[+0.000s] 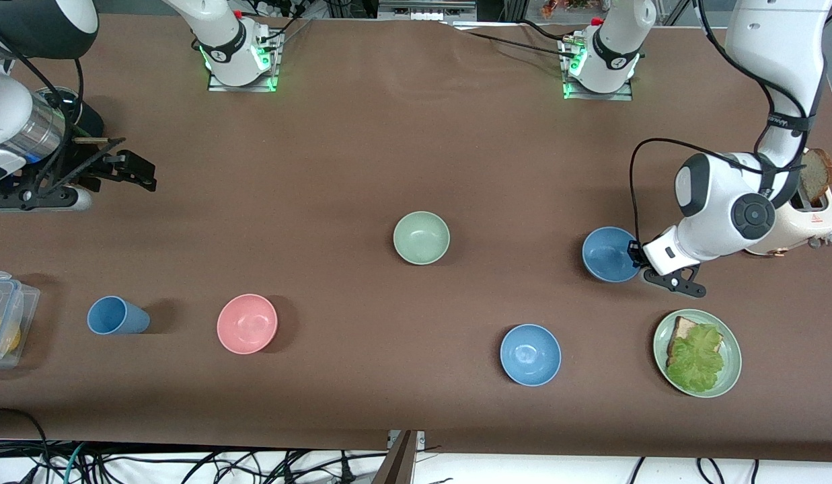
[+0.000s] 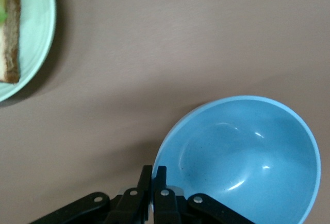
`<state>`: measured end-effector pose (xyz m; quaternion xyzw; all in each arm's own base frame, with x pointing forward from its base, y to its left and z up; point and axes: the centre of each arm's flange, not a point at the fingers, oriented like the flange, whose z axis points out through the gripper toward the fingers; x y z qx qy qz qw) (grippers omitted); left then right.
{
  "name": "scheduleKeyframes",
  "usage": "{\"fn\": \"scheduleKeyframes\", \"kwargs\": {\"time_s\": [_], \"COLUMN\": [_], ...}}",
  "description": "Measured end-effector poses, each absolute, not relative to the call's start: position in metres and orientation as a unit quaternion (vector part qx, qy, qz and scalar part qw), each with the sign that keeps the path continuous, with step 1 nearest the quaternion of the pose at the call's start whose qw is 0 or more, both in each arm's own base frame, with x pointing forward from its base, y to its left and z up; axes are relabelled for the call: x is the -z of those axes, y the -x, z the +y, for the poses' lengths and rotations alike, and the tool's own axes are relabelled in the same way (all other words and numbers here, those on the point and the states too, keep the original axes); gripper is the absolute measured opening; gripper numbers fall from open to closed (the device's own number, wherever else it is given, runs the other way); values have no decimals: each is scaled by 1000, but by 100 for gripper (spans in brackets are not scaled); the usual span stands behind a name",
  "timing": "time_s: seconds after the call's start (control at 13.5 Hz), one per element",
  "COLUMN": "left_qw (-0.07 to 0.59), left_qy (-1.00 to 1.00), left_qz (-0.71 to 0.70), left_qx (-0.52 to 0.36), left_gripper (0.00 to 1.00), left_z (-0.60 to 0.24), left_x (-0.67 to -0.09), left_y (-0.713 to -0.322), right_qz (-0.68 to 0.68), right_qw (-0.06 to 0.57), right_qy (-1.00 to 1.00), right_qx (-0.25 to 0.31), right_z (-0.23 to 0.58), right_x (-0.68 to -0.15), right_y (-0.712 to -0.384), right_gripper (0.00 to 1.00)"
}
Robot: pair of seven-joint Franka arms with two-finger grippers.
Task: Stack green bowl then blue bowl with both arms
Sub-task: 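Carry the blue bowl with the left gripper over the green bowl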
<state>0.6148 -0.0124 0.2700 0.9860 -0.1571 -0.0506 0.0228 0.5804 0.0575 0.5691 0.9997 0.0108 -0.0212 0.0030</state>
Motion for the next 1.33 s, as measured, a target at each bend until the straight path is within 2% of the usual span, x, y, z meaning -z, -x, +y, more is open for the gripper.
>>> {"fn": "scheduleKeyframes", "kwargs": {"time_s": [0.3,0.44,0.59,0.81,1.04,1.33], "left_qw": [42,46,43,49,59,70], "left_qy": [-983,-987,-988,-988,-987,-986], "left_qz": [-162,-142,-132,-121,-125,-139], "left_qx": [72,62,69,78,81,65], "left_gripper": [5,5,5,5,5,5], "left_z": [-114,-195,-267,-343,-380,-409], "left_x": [-367,-393,-385,-338,-302,-296], "left_y": [-632,-622,-602,-584,-581,-574], "right_qz": [12,11,9,8,7,7], "right_qw": [3,3,3,3,4,4], "right_qy": [-1000,-1000,-1000,-1000,-1000,-1000], "right_qx": [22,24,25,25,25,25], "right_z": [59,58,56,54,54,53], "right_x": [-567,-565,-564,-564,-564,-564], "right_y": [-582,-583,-583,-584,-584,-584], "right_gripper": [100,100,100,100,100,100]}}
